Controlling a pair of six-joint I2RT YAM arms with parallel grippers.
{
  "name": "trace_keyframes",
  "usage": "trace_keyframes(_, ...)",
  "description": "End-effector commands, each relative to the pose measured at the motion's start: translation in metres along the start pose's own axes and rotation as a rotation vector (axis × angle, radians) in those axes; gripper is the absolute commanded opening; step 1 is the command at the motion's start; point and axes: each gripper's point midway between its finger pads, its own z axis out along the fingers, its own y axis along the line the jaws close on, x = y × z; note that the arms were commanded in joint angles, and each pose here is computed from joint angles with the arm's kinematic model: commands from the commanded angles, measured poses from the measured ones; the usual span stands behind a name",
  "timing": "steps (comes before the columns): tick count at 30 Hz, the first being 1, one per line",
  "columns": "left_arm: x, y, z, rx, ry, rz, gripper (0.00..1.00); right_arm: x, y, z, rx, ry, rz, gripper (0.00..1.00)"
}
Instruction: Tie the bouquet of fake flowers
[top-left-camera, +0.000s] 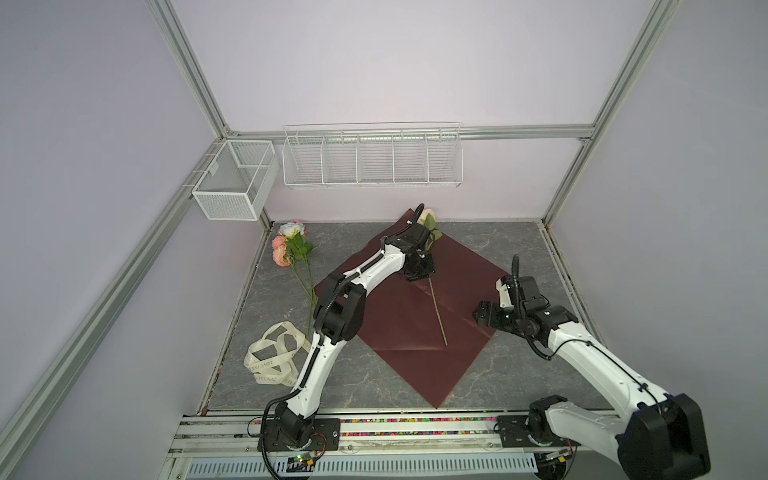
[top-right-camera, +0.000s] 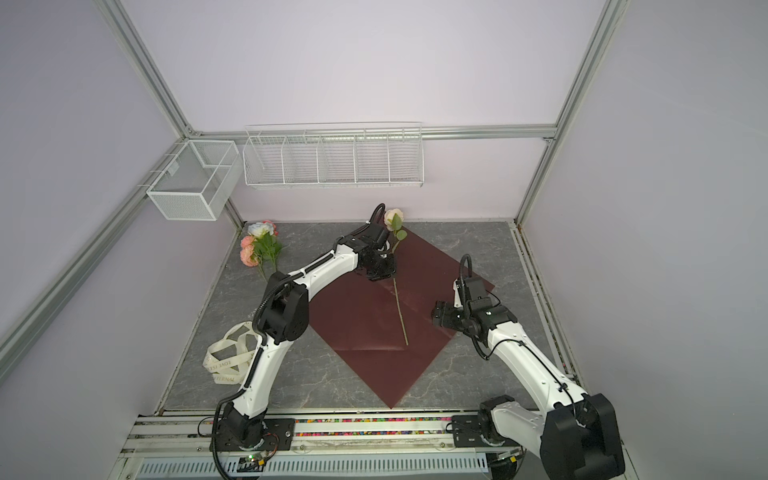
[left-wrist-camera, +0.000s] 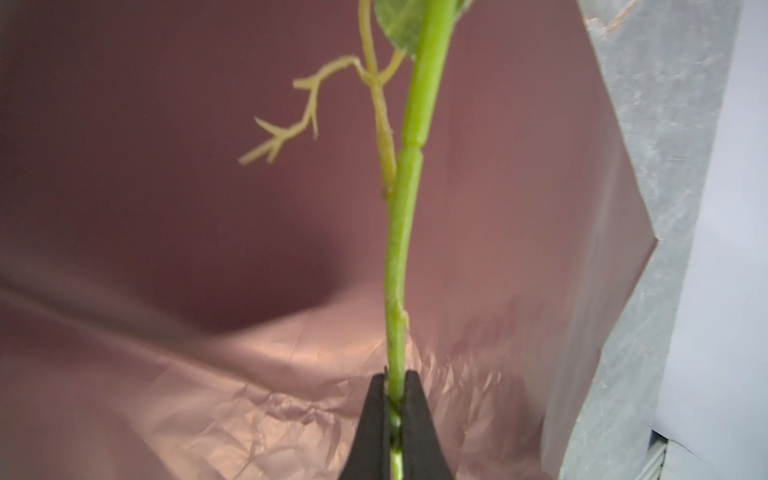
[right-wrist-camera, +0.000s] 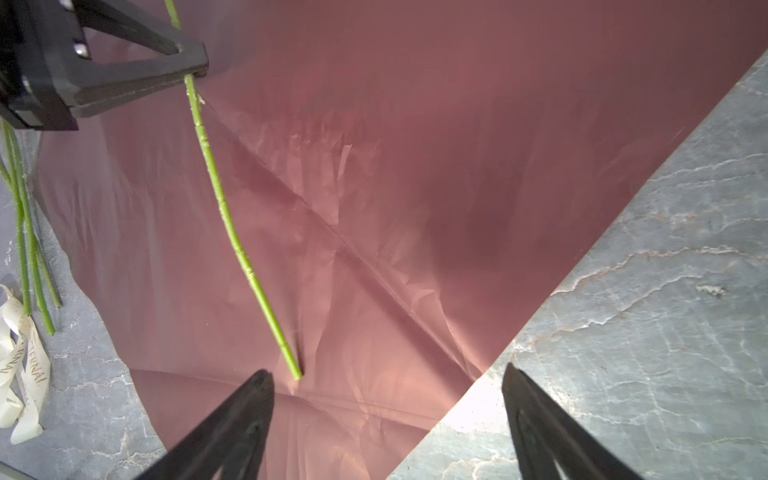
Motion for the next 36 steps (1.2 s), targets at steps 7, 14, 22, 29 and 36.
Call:
trace_keyframes(7,0.005,0.009,0.015,-0.084,0.038,0.004,0.04,-0.007,0.007,-0.01,-0.018,-0.011,-0.027,0.89)
trace_keyframes(14,0.008,0.021,0.03,-0.137,0.065,0.014,0.07,-0.004,0.005,-0.004,-0.013,0.011,-0.016,0.89)
trace_keyframes(22,0.005,0.024,0.031,-0.152,0.054,0.007,0.19,0.0,0.004,-0.005,-0.018,0.013,-0.002,0.89)
trace_keyframes(29,-0.011,0.001,-0.011,-0.113,-0.024,0.042,0.32,0.0,0.004,-0.011,-0.023,-0.002,-0.003,0.89)
trace_keyframes(36,-0.018,-0.006,-0.081,-0.091,-0.162,0.107,0.38,-0.006,0.028,-0.025,-0.162,-0.066,-0.028,0.89)
